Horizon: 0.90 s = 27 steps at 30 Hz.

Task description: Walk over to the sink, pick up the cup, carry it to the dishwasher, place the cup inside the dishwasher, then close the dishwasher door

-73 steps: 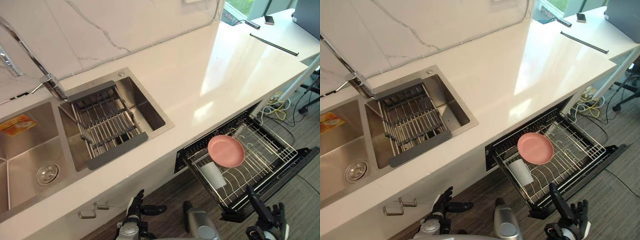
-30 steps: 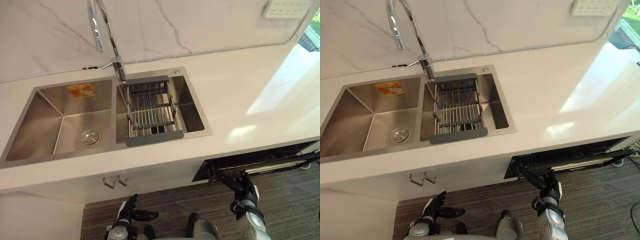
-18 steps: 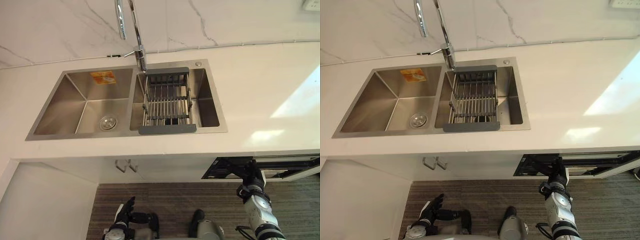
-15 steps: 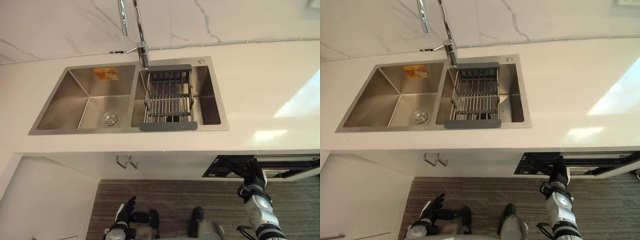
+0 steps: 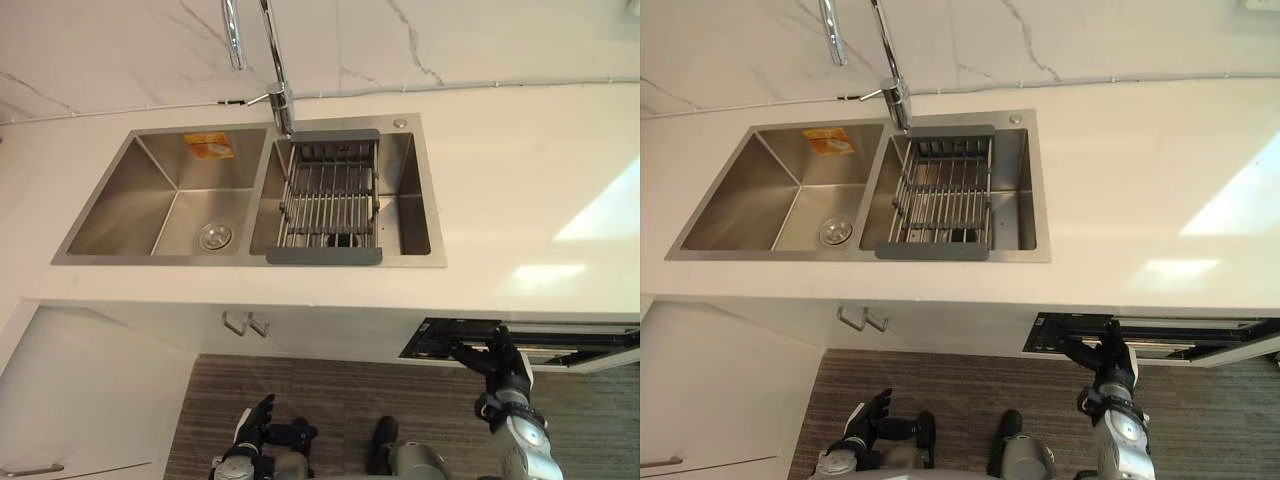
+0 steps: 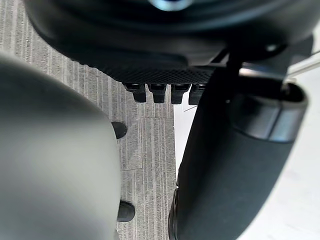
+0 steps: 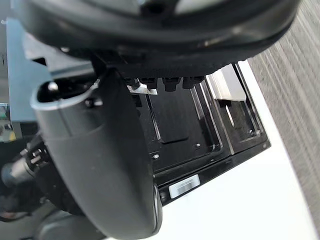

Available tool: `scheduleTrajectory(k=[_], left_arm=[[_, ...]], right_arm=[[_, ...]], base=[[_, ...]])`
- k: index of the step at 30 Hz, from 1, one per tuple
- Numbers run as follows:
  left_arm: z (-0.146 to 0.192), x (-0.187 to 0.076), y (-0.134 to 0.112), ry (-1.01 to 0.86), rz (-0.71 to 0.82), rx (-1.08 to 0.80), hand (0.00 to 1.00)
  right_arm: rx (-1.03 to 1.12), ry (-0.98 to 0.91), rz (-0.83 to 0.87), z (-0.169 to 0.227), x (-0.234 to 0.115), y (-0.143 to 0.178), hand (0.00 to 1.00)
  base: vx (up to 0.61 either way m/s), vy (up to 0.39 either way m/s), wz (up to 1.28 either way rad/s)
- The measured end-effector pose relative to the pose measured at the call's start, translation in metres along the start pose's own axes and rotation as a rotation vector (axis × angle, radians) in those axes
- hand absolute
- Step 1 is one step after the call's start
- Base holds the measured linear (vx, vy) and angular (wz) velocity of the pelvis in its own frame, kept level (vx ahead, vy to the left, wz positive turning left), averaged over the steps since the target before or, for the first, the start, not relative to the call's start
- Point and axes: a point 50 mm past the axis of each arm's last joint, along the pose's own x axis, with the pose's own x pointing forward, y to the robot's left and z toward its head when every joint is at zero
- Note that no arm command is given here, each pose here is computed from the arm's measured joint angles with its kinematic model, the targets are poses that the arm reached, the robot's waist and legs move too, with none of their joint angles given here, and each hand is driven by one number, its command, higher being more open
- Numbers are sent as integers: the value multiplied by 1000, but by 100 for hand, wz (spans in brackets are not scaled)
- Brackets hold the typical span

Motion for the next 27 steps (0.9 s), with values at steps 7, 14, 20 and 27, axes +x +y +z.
scheduleTrajectory(k=[7,14,20,27], left_arm=[[-3,-1,8,9,7,61,100],[-3,0,7,16,-3,104,100],[-8,-2,13,41,18,104,100],[-11,-2,16,49,39,65,100]], right_arm=[[-218,116,42,-30,-9,-1,100],[-334,434,182,-97,-38,18,100],[-314,517,68,-113,-49,8,100],[-256,577,11,-123,-56,1,100]], base=[[77,-6,-13],[-39,14,0],[-54,26,0],[20,-5,0]])
